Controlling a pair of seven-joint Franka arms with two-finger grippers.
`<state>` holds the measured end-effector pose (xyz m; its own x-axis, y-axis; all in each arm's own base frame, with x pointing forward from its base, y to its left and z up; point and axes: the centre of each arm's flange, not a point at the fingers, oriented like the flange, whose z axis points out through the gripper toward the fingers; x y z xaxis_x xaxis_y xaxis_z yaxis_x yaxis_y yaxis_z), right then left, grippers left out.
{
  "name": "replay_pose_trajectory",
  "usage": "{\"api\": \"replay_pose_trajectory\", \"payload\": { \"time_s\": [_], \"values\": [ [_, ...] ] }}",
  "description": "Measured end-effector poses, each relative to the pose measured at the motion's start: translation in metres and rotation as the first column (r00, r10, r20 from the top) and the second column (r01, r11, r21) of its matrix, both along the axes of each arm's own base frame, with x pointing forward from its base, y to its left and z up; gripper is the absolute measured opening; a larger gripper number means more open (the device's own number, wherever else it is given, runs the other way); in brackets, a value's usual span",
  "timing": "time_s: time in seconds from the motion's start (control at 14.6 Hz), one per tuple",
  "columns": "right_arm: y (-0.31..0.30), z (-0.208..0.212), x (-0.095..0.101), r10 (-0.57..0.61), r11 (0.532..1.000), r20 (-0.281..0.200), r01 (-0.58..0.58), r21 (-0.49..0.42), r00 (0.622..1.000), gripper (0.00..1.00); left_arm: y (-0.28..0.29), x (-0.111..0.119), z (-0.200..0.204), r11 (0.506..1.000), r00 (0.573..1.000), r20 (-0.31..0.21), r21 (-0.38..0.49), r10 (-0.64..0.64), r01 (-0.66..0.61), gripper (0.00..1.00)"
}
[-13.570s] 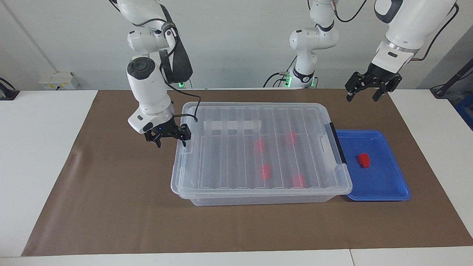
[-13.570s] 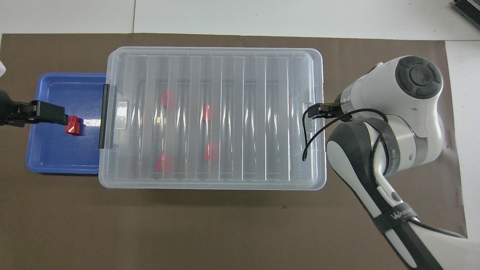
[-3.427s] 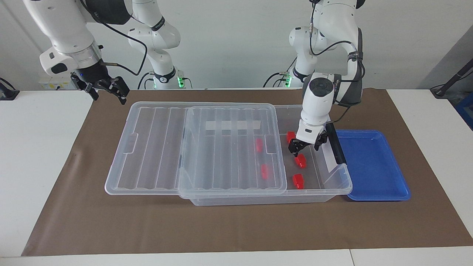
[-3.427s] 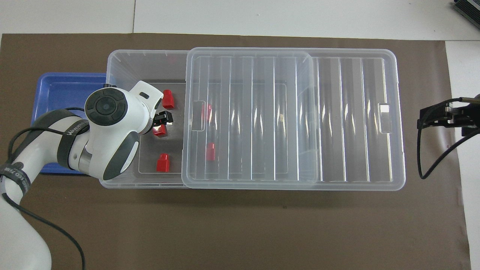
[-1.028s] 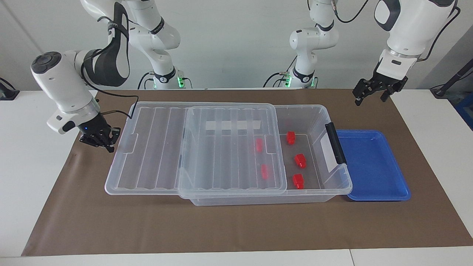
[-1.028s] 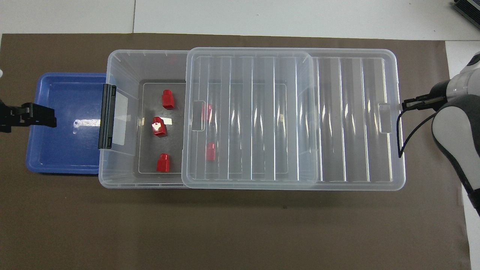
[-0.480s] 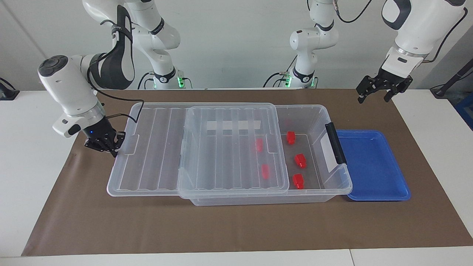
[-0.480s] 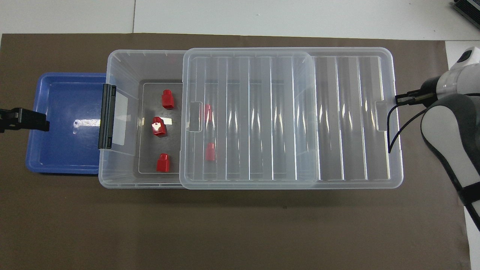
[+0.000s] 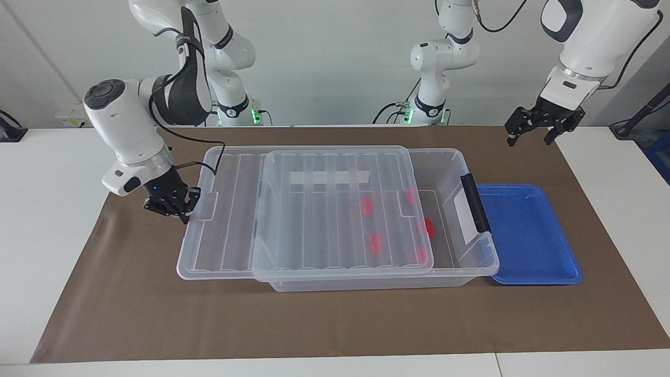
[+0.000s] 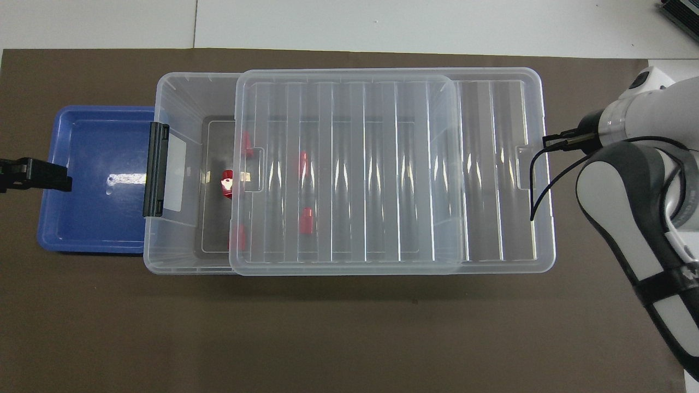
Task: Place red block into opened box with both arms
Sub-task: 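Slide the lid back over the box with the right gripper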
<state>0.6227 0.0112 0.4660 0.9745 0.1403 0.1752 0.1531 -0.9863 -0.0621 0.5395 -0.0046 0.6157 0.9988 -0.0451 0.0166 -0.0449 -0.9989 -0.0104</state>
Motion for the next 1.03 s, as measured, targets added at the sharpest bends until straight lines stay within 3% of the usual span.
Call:
{"api": "replay_pose_trajectory", "payload": {
  "time_s": [1.03],
  "values": [
    [0.095, -0.003, -0.009, -0.07, 0.997, -0.029, 0.071, 0.034, 0.997, 0.01, -0.007, 0.0, 0.0, 1.0, 1.0, -0.003, 0.002, -0.014, 0.014, 1.0]
  ]
}}
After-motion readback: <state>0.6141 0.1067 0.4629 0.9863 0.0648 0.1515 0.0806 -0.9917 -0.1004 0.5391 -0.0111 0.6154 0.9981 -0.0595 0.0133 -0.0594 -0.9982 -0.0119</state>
